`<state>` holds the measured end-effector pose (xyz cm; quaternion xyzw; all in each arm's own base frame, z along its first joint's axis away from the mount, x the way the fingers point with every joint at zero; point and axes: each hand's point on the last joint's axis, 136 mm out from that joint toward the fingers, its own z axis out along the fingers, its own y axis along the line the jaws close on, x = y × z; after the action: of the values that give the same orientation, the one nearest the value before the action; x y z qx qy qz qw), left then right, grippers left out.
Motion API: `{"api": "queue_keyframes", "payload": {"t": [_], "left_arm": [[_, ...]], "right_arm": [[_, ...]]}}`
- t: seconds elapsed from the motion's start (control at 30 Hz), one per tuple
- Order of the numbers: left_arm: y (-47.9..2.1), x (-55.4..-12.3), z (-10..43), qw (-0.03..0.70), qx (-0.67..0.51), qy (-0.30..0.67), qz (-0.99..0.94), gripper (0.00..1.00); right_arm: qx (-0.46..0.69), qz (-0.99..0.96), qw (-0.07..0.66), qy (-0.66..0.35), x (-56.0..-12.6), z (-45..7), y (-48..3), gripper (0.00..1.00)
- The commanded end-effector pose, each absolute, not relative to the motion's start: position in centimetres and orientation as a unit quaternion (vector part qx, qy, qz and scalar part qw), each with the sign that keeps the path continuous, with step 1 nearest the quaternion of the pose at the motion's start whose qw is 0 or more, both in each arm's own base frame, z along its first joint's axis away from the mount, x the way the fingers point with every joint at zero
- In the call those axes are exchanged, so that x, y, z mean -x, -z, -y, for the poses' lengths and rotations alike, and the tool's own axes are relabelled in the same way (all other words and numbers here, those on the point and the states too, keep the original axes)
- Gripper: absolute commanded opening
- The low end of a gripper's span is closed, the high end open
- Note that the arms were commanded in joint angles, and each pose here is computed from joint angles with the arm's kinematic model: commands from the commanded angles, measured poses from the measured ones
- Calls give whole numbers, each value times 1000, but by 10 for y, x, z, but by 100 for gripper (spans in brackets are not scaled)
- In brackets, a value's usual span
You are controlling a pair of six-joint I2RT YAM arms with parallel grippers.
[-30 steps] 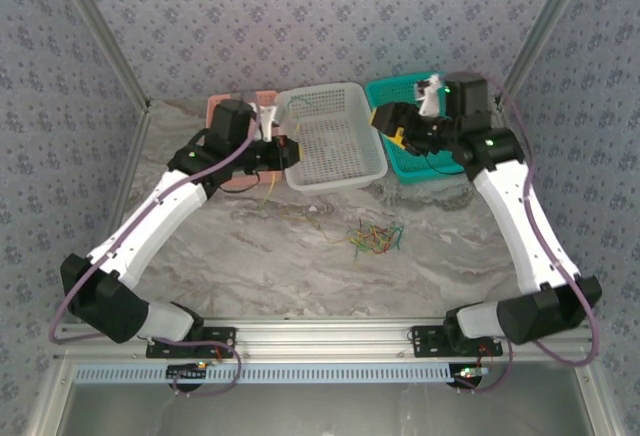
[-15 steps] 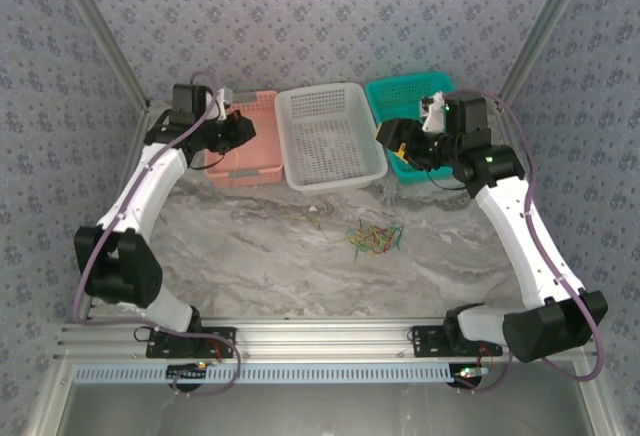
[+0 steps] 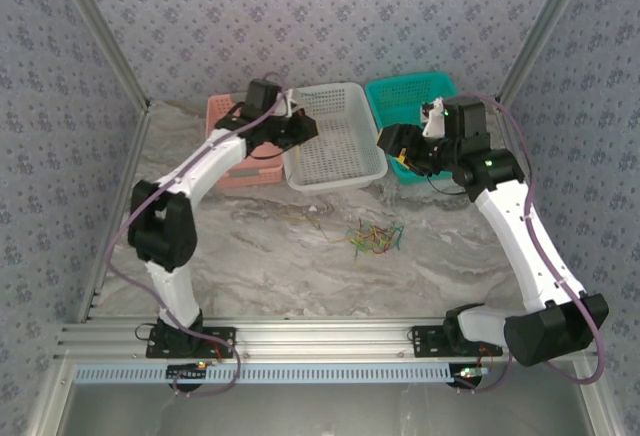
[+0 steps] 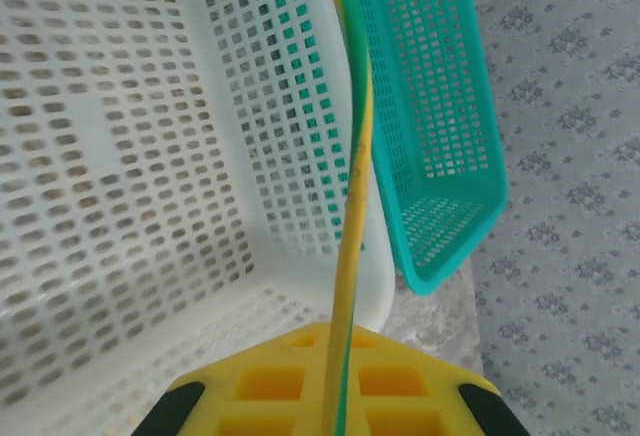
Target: Untangle the cables
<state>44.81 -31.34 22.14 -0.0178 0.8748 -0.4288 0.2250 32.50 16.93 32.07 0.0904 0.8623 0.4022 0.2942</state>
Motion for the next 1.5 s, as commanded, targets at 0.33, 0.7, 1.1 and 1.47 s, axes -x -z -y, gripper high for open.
{"api": "queue_keyframes", "payload": {"t": [0.33,0.7,1.1,1.47], "left_arm": [[-227,-505,345,284,29,402,-870,65],[-266,-447,277,335,64,324,-882,54],[-195,-294,244,179,107,310,-927,48],[-121,-244,283,83,216,357,-905,62]], "right_arm": [[-110,-872,290,-380,-293,-149,-310,63],[-133,-895,256,-339,-257,-132,-262,60],[-112,-936,179,-283,-205,-144,-187,51],[-99,-949,124,-271,-197,-171,-137,59]]}}
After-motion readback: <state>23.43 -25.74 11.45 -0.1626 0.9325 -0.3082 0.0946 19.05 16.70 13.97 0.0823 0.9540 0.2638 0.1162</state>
